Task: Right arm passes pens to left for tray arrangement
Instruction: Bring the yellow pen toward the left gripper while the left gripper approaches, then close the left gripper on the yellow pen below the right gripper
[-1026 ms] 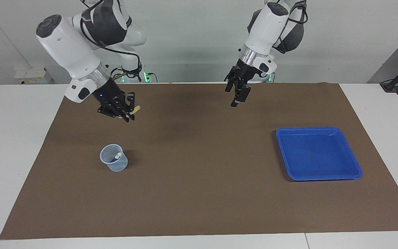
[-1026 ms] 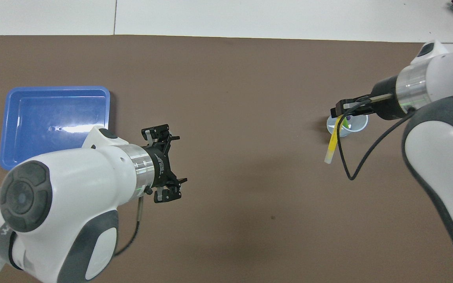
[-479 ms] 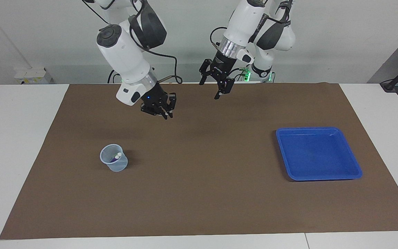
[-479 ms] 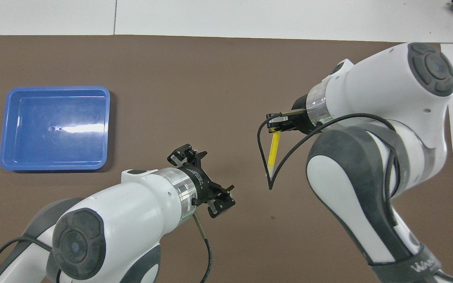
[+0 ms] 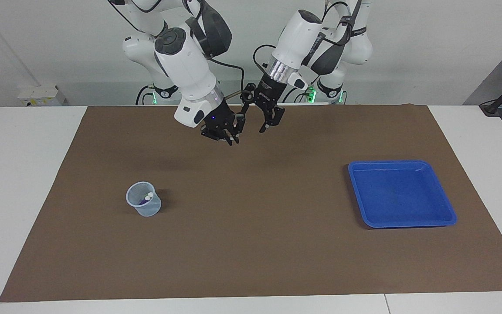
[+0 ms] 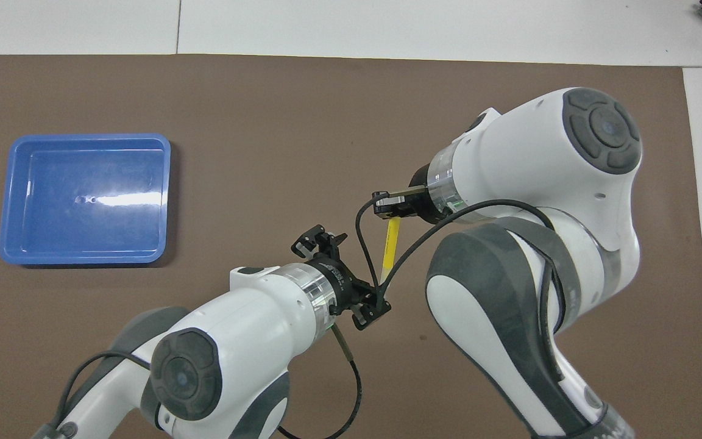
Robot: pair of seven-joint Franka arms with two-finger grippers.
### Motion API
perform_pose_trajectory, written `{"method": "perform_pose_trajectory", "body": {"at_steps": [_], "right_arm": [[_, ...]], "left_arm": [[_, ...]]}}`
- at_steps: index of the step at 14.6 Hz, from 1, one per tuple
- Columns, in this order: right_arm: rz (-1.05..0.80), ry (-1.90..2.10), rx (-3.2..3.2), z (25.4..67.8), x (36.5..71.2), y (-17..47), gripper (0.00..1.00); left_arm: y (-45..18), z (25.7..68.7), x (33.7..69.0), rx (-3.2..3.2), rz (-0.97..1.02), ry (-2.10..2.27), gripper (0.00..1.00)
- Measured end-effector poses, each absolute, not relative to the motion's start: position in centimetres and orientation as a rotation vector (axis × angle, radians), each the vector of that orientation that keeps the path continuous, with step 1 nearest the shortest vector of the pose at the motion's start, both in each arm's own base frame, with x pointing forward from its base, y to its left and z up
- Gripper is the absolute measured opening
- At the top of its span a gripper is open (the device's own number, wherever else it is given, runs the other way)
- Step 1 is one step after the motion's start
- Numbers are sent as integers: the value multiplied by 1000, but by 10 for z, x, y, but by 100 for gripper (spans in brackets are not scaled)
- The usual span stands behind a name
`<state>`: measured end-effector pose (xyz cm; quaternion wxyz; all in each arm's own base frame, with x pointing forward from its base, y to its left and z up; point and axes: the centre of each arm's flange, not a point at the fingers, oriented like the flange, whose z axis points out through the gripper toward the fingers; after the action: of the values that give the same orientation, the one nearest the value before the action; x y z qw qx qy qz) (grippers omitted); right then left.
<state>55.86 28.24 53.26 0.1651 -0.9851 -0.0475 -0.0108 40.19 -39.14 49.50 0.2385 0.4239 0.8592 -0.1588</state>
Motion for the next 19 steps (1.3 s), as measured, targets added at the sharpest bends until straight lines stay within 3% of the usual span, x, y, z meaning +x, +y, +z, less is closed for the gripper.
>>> {"method": "perform_pose_trajectory", "body": {"at_steps": [7,9,10,11,19], "right_arm": [[-63,-150,-2796,535,556,293,18],[-63,-150,-2796,535,556,293,18],[-64,-150,-2796,535,556,293,18],[-64,-150,-2796,535,556,293,18],[-84,-125,-2791,537,558,293,18]], "left_arm": [[-403,470,409,1136,-431,2337,97],[-403,471,410,1135,-432,2337,82],[-403,471,410,1135,-432,2337,82],[-403,471,410,1135,-432,2337,74],[-406,469,406,1172,-435,2376,55]]}}
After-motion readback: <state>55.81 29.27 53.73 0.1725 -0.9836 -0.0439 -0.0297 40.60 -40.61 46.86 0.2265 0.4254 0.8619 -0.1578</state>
